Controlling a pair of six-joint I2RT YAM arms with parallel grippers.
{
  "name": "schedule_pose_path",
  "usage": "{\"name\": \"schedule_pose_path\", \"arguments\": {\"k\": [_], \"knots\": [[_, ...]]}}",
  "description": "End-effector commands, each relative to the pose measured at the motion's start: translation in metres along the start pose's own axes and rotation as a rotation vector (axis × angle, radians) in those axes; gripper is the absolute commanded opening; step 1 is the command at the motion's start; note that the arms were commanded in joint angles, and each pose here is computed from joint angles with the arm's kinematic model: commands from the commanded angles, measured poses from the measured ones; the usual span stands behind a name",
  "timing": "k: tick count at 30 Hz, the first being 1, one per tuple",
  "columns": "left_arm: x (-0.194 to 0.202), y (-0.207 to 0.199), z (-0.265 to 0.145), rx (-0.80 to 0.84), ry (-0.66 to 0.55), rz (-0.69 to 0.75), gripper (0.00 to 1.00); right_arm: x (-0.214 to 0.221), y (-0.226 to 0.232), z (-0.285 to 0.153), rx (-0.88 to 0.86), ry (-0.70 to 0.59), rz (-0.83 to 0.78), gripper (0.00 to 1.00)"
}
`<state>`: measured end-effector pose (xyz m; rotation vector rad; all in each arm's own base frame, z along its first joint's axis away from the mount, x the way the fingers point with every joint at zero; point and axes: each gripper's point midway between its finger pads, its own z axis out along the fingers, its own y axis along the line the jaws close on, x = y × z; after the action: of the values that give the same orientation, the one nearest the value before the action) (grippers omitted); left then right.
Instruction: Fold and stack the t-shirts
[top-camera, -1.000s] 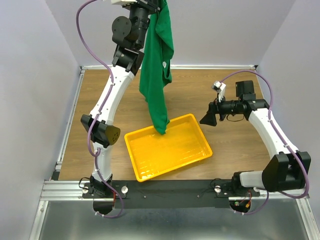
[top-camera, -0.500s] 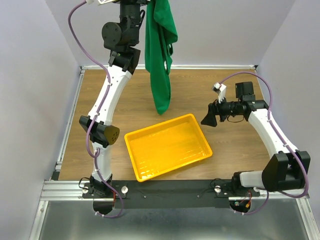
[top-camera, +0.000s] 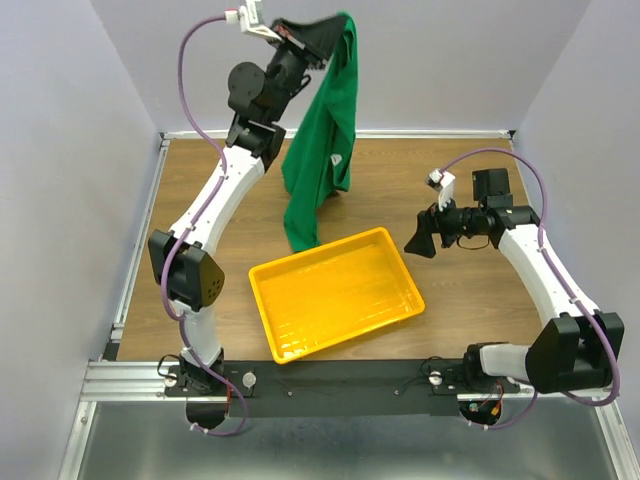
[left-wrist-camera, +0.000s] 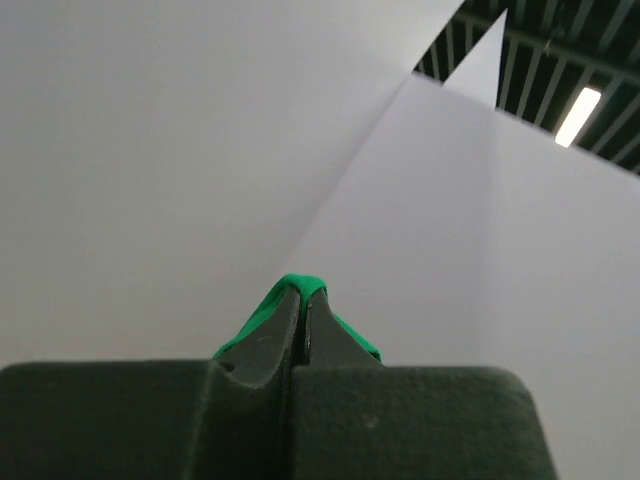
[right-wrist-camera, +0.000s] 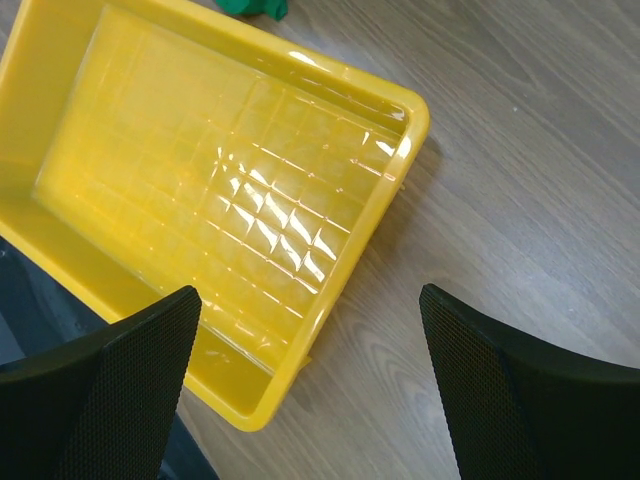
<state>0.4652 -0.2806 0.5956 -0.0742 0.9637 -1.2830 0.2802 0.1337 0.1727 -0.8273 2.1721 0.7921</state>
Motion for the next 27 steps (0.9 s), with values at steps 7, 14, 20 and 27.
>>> {"name": "schedule_pose_path", "arguments": {"k": [7,14,20,27], "knots": [[0.112,0.072,-0.077,-0.214,0.529,0.083,0.04,0.011,-0.004,0.003,0.024,0.030,-0.003,0.97],[0.138,0.118,-0.169,-0.452,0.727,0.360,0.69,0.028,0.002,-0.001,-0.035,0.081,-0.191,0.97],[0.042,0.108,-0.253,-0.741,0.526,0.567,0.90,0.063,0.050,-0.003,-0.419,0.146,-0.754,0.98],[0.000,0.085,-0.344,-0.852,0.293,0.354,0.96,0.035,0.072,0.100,-0.486,0.227,-1.009,0.94]]}}
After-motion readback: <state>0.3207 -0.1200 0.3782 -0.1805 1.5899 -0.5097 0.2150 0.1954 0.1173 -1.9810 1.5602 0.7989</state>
